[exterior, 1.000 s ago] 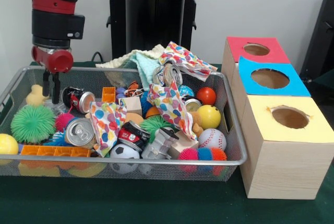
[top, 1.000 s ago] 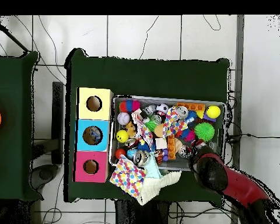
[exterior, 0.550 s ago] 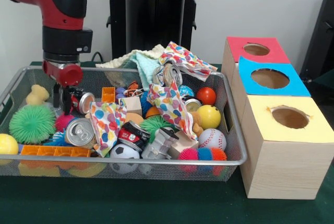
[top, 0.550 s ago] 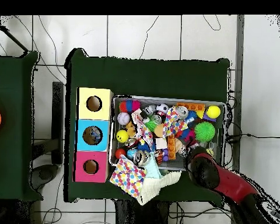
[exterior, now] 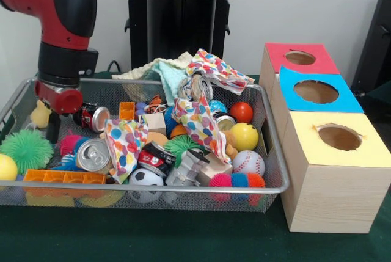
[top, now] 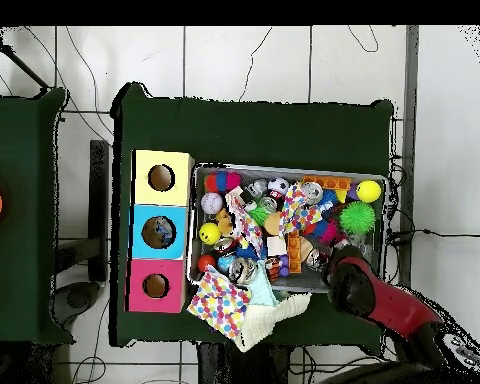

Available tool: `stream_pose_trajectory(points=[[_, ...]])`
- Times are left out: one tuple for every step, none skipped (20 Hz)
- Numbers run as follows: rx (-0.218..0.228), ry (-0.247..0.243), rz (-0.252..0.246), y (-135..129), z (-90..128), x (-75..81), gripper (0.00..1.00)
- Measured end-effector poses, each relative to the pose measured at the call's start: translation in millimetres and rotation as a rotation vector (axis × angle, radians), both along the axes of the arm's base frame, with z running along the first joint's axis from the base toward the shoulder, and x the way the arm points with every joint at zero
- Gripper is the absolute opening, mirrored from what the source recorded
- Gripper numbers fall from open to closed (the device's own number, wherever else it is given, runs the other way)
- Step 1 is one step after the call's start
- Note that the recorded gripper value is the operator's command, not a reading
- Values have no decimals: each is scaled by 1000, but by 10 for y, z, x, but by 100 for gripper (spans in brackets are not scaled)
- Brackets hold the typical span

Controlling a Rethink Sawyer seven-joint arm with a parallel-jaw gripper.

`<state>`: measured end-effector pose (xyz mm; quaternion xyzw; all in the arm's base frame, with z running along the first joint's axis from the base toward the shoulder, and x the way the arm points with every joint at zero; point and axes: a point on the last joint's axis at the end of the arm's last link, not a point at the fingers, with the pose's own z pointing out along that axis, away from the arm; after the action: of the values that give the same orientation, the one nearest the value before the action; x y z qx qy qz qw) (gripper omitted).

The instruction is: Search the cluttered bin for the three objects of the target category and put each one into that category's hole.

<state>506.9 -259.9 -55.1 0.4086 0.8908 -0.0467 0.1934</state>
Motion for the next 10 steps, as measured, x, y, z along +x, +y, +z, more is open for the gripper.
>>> stream_pose_trajectory(points=[[-3,1,1,-5,0,3,0],[-17,4,4,-37,0,20,0],[-24,6,9,-34,-3,31,0],[-32,11,15,-18,-11,39,0],[-38,14,18,-13,-10,43,0],[-44,17,20,-9,-4,48,0],[-52,21,18,3,9,54,0],[-54,23,17,7,13,56,0],[-57,25,16,11,17,60,0],[-62,27,12,22,31,68,0]])
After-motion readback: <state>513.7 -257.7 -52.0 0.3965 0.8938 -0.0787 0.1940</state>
